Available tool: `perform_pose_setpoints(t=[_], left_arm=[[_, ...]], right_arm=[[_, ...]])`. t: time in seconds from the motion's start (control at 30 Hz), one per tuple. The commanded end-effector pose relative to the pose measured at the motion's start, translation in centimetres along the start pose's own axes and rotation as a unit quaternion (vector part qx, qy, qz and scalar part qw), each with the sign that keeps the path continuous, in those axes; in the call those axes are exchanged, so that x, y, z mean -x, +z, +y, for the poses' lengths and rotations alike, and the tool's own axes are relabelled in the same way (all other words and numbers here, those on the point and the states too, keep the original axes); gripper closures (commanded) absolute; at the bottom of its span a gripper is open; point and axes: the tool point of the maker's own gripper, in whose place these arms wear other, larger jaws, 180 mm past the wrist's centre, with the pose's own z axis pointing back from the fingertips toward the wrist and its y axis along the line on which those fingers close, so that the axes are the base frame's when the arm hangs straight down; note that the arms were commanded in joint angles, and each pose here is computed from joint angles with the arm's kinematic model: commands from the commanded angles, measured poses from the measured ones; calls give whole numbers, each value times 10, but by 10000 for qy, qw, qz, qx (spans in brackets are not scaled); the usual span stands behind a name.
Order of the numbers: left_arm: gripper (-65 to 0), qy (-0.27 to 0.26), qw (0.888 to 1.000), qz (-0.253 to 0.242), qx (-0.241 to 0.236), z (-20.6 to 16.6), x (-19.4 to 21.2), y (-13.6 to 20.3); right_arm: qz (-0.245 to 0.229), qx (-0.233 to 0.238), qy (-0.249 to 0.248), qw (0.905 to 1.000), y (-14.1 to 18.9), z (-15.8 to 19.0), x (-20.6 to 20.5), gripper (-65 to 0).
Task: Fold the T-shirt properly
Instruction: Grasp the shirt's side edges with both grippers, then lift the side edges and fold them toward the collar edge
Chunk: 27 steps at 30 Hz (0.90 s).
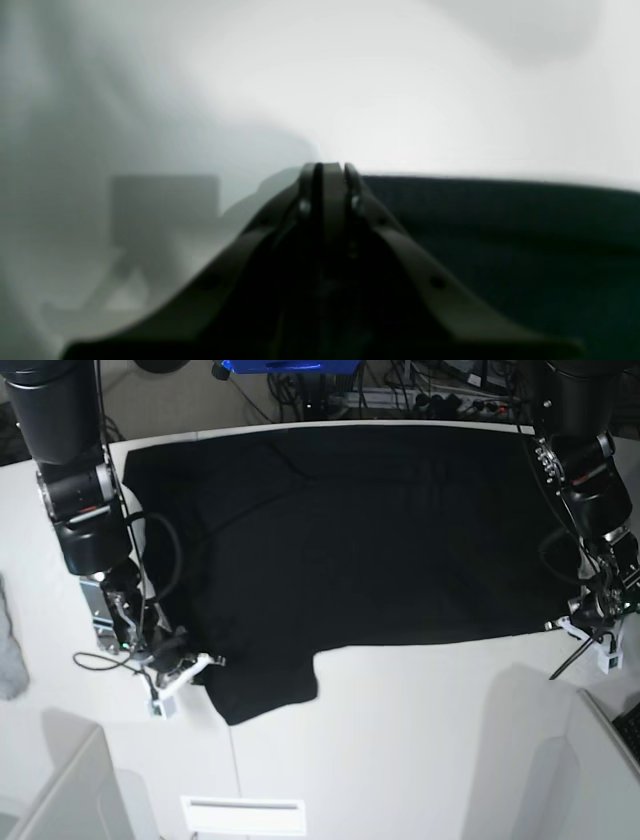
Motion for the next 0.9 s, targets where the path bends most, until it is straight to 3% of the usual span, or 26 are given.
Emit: perform_pose_setpoints(t=[0.0, 0.3, 0.63, 0.77, 0.87], left_arm=[[0, -66, 9994, -353, -29, 2, -31, 10], [0, -148, 9975, -689, 53, -2, -49, 35], [0, -24, 9960, -790, 426, -12, -26, 47], [0, 221, 9961, -760, 382, 6, -22, 62], [0, 111, 9962, -792, 343, 6, -22, 68]], right_arm=[[-318, -125, 117, 9993, 4, 10, -33, 0], [-512, -389, -194, 9977, 24, 20, -46, 0], [-394, -327, -322, 9982, 33, 8, -40, 0], [-405, -450, -181, 9980, 38, 19, -35, 0], [-323, -466, -69, 9984, 45, 19, -36, 0]])
